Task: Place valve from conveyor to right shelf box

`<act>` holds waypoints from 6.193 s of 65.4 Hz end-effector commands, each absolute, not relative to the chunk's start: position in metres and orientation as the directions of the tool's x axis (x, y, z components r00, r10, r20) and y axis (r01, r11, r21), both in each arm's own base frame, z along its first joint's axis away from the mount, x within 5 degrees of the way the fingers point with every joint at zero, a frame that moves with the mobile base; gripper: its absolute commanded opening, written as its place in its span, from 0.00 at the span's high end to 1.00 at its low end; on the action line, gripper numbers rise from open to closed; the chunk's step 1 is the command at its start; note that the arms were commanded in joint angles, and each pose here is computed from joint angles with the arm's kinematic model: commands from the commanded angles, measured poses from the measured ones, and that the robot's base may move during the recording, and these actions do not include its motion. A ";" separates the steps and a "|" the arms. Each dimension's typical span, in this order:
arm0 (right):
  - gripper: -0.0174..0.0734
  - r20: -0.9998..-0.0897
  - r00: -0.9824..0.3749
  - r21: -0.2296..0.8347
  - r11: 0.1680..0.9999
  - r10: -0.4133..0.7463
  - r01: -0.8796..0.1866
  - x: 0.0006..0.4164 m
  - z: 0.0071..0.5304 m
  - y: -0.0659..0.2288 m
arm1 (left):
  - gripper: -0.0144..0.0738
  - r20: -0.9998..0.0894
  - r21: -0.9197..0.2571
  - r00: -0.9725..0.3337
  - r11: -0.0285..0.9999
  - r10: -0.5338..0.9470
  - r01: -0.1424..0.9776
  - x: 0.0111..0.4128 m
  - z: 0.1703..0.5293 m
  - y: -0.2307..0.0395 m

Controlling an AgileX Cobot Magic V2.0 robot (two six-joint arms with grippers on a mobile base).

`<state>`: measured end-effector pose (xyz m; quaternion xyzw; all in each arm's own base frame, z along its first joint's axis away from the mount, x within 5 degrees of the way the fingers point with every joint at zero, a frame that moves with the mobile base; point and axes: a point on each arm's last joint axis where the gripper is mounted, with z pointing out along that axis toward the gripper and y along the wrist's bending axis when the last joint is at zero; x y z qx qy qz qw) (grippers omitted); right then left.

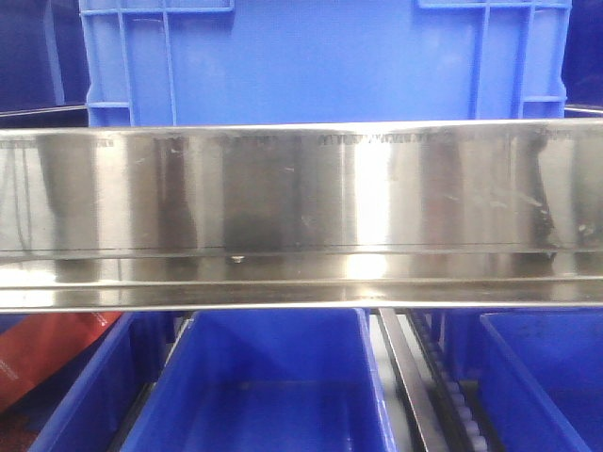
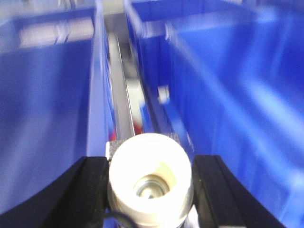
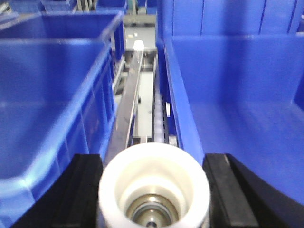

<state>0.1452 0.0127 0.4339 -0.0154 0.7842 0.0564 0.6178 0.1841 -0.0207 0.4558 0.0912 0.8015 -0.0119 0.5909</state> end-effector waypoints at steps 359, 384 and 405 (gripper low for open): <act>0.99 -0.992 -0.091 -0.043 0.907 -0.089 -0.420 0.062 0.284 0.028 | 0.96 -0.995 0.010 0.093 0.996 0.018 -0.088 0.056 0.214 0.005; 0.99 -0.992 -0.111 -0.012 0.925 -0.058 -0.379 0.063 0.283 0.026 | 0.96 -0.995 0.010 0.093 0.996 0.018 -0.088 0.056 0.214 0.005; 0.99 -0.995 -0.033 0.095 0.992 0.092 -0.082 0.063 0.244 0.006 | 0.96 -0.995 0.010 0.095 0.996 0.018 -0.088 0.056 0.214 0.005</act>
